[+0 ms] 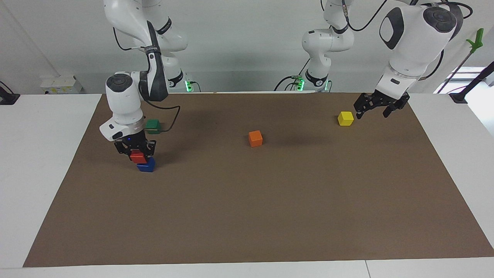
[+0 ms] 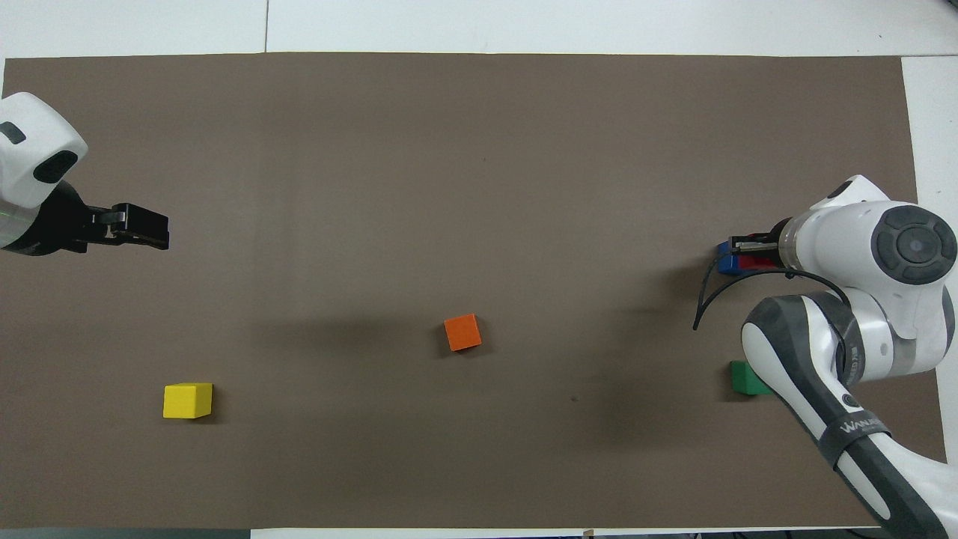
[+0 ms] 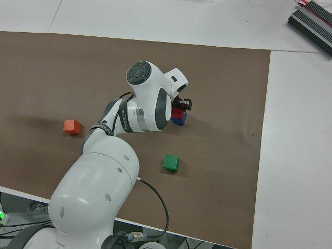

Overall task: Transfer red block to right arm and stack on blue block
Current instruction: 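Lower the red cube onto the blue cube with the right gripper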

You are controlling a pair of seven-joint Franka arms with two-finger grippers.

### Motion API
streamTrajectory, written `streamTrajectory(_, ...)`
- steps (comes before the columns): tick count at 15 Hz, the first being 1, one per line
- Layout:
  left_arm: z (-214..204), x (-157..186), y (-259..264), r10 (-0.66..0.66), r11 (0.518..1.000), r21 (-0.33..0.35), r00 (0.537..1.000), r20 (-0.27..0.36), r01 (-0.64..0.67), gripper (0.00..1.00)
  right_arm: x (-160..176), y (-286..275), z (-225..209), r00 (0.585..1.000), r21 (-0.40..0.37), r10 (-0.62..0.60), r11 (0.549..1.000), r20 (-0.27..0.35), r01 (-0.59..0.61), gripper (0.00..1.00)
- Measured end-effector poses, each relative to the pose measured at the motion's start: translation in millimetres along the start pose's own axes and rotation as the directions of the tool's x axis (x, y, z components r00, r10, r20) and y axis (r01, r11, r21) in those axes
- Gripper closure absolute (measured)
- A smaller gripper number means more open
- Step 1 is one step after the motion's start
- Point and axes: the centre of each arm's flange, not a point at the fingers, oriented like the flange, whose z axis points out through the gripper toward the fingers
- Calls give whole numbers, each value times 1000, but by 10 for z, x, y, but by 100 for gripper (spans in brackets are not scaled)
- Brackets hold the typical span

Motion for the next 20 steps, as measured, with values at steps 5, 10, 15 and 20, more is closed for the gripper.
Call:
streamTrajectory(5,1,0,-21,-4,1000,0,1000,1,4,0,2,-4,20,1000,1,-1,1000,-1,1,42)
streamTrajectory(10,3,4,-110,-20,1000,-1,1000,1,20,0,3,-18,29,999,8,-2,1000,-32,2,42)
streamTrajectory(15,3,4,-109,-20,1000,-1,1000,1,20,0,-39,-28,78,999,12,-4,1000,-36,4,42)
streamTrajectory(20,3,4,-109,-20,1000,-1,1000,1,20,0,-40,27,87,999,10,7,1000,-34,-6,42)
